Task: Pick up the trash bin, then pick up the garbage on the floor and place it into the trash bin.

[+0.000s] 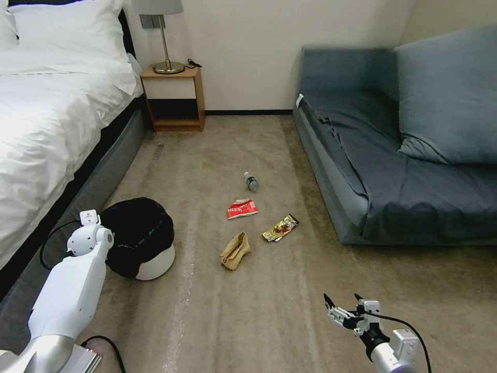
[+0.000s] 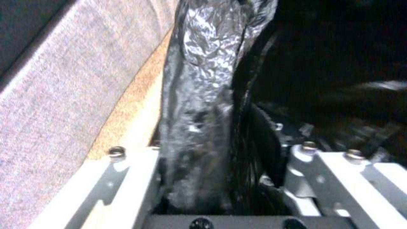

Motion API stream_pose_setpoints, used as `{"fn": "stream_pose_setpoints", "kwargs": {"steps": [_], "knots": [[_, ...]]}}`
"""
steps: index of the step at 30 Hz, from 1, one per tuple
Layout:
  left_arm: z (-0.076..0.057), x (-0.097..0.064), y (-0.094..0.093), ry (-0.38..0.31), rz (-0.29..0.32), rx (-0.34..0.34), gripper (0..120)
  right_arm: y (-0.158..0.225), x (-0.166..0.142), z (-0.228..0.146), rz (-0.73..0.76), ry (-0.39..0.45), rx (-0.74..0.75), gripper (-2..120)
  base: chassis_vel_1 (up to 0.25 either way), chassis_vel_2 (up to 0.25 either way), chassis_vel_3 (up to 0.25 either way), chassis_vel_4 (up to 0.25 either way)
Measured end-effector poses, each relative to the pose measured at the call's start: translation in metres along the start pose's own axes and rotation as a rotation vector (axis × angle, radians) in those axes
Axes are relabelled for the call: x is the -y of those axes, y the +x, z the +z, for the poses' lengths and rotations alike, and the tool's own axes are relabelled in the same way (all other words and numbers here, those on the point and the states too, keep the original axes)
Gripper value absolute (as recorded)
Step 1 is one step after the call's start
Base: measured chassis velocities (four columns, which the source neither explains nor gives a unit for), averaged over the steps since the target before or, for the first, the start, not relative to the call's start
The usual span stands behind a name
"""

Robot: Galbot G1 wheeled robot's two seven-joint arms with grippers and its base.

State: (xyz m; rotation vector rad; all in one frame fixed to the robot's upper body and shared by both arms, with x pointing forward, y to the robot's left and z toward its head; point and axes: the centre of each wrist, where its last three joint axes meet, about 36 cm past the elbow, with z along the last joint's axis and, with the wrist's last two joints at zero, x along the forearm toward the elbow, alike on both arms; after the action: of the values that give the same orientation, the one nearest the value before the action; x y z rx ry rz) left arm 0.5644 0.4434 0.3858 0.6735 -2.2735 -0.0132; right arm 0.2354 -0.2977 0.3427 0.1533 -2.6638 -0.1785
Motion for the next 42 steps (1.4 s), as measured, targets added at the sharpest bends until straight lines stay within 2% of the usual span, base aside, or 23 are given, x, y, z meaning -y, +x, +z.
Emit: {"fn": "stream_pose_setpoints", "kwargs": {"steps": [1, 3, 8, 18, 22, 23, 24, 26, 31, 33, 38, 42], "knots": [[0.000, 0.000, 0.000, 0.000, 0.000, 0.000, 30, 0.000, 0.000, 0.000, 0.000, 0.000, 0.000, 100, 0.000, 0.000, 0.000, 0.000], [-0.003, -0.002, 0.004, -0.003, 0.005, 0.017, 20, -0.001, 0.000, -0.004, -0.004, -0.008, 0.008, 100, 0.000, 0.000, 0.000, 0.000], [-0.006, -0.006, 0.009, -0.016, 0.010, 0.053, 11, -0.002, 0.001, -0.004, -0.001, -0.013, 0.011, 100, 0.000, 0.000, 0.000, 0.000], [-0.007, -0.007, 0.014, -0.038, -0.002, 0.109, 9, -0.002, 0.009, 0.004, 0.027, -0.024, -0.019, 100, 0.000, 0.000, 0.000, 0.000], [-0.008, -0.004, 0.025, -0.053, 0.003, 0.156, 7, -0.002, 0.014, 0.009, 0.010, -0.025, -0.018, 100, 0.000, 0.000, 0.000, 0.000], [-0.010, -0.002, 0.031, -0.066, 0.006, 0.189, 5, -0.004, 0.018, 0.018, 0.028, 0.022, -0.016, 100, 0.000, 0.000, 0.000, 0.000], [-0.010, -0.002, 0.031, -0.066, 0.006, 0.189, 5, -0.004, 0.018, 0.018, 0.028, 0.022, -0.016, 100, 0.000, 0.000, 0.000, 0.000], [-0.014, -0.001, 0.041, -0.081, 0.008, 0.230, 4, -0.006, 0.024, 0.031, 0.054, 0.095, -0.013, 100, 0.000, 0.000, 0.000, 0.000], [-0.017, -0.001, 0.054, -0.089, 0.015, 0.277, 4, -0.004, 0.028, 0.041, 0.065, 0.154, -0.011, 100, 0.000, 0.000, 0.000, 0.000], [-0.017, -0.003, 0.066, -0.090, 0.016, 0.309, 4, -0.004, 0.031, 0.044, 0.071, 0.205, -0.009, 100, 0.000, 0.000, 0.000, 0.000], [-0.016, -0.010, 0.080, -0.104, 0.018, 0.345, 4, -0.005, 0.028, 0.041, 0.048, 0.198, 0.012, 100, 0.000, 0.000, 0.000, 0.000], [-0.016, -0.018, 0.094, -0.123, 0.022, 0.381, 4, -0.009, 0.023, 0.031, -0.041, 0.163, 0.079, 100, 0.000, 0.000, 0.000, 0.000]]}}
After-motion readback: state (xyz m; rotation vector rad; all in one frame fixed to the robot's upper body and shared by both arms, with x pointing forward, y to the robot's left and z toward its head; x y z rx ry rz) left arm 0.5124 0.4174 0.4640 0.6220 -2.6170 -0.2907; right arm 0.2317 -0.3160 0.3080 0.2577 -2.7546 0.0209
